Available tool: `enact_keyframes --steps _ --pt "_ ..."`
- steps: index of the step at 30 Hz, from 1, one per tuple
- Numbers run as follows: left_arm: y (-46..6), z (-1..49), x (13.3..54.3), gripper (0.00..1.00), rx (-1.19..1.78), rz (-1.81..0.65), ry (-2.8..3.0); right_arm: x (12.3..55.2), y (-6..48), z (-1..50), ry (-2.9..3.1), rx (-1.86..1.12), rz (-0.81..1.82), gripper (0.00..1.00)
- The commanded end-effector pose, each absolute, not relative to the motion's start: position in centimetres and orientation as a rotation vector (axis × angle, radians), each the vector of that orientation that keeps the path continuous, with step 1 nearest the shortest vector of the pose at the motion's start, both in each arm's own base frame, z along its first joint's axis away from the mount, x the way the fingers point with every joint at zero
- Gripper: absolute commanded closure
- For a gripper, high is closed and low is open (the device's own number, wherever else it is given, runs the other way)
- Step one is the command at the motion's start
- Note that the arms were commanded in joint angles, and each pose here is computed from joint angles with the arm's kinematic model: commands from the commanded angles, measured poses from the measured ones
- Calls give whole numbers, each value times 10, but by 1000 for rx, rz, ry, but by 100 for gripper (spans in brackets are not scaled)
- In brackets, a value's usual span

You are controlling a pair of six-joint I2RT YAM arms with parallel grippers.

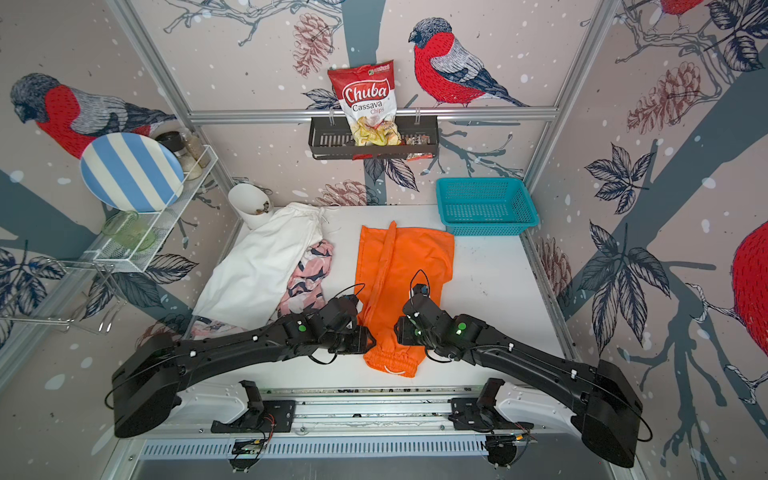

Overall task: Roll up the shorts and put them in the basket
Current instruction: Roll the shorts at the center of the board.

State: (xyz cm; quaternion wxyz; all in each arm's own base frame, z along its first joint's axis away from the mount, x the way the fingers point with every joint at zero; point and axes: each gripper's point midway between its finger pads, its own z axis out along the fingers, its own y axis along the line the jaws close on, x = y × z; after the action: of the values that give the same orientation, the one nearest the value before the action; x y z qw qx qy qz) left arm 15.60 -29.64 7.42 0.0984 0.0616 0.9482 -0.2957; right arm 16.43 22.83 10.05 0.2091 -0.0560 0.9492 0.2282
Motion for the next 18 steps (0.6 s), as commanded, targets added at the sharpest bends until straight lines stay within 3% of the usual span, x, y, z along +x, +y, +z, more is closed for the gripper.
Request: enact_keyframes --steps 1,3,5,12,18 --pt "-314 84 156 66 230 -953 2783 159 217 82 2691 -100 599 48" --pt "-317 90 157 80 253 -954 2775 156 213 71 2711 -85 585 48" --pt "-321 99 160 89 272 -959 2759 154 209 64 2719 -66 584 48" --pt "-359 146 164 95 330 -1144 2649 171 197 78 2651 54 597 48" --pt "-314 73 159 96 121 -920 2779 174 182 83 2630 86 563 48"
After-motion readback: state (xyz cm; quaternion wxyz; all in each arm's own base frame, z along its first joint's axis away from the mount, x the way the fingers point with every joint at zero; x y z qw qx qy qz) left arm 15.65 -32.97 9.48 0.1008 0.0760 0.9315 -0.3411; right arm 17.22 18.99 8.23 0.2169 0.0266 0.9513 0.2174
